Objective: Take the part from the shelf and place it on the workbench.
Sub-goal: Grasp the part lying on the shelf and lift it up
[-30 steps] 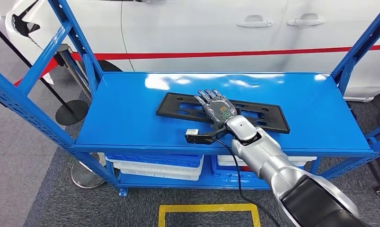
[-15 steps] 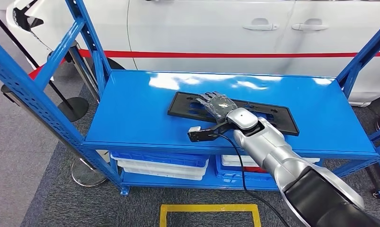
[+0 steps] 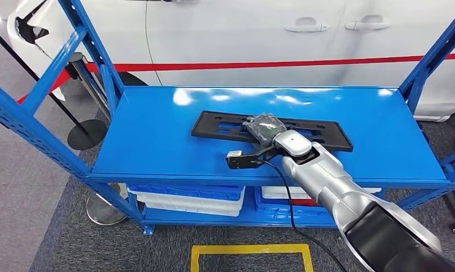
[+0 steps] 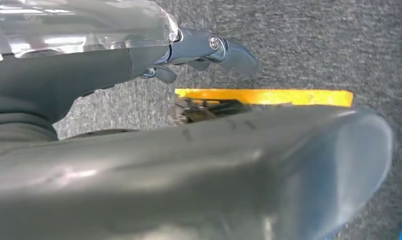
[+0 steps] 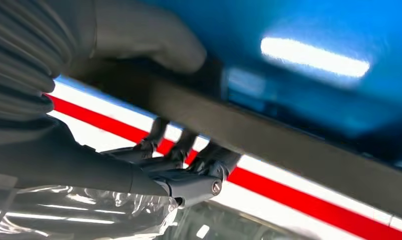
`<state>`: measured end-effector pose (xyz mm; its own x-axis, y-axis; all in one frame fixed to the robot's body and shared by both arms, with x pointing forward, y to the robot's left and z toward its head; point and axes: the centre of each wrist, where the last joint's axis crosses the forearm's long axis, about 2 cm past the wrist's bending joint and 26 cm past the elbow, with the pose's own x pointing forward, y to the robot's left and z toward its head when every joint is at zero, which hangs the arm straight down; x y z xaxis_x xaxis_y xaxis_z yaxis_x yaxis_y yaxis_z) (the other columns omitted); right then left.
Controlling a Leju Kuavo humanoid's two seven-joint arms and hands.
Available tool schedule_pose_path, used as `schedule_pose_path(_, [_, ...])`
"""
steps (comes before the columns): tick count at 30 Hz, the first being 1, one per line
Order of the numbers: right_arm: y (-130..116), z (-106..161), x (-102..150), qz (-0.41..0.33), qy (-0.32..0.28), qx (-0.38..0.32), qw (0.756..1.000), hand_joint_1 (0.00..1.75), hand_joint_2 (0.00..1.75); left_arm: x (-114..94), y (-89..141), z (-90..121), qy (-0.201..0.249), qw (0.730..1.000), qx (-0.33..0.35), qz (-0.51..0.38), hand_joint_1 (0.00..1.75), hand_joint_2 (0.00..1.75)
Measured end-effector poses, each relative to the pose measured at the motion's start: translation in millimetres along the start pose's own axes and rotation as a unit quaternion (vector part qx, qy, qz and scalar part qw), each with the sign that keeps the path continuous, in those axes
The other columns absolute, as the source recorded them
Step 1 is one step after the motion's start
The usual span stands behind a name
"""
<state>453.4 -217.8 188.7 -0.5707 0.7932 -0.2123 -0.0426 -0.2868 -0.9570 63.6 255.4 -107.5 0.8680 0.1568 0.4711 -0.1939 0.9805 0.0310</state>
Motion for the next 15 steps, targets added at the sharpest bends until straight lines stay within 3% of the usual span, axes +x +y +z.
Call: schedule_pose_path(15, [0.9, 9.4, -9.3, -0.031, -0.014, -0.026, 0.999, 1.75, 1.75, -2.5, 2.9, 0.5, -0.019, 1.000, -0.006, 0.017, 0.00, 0.00])
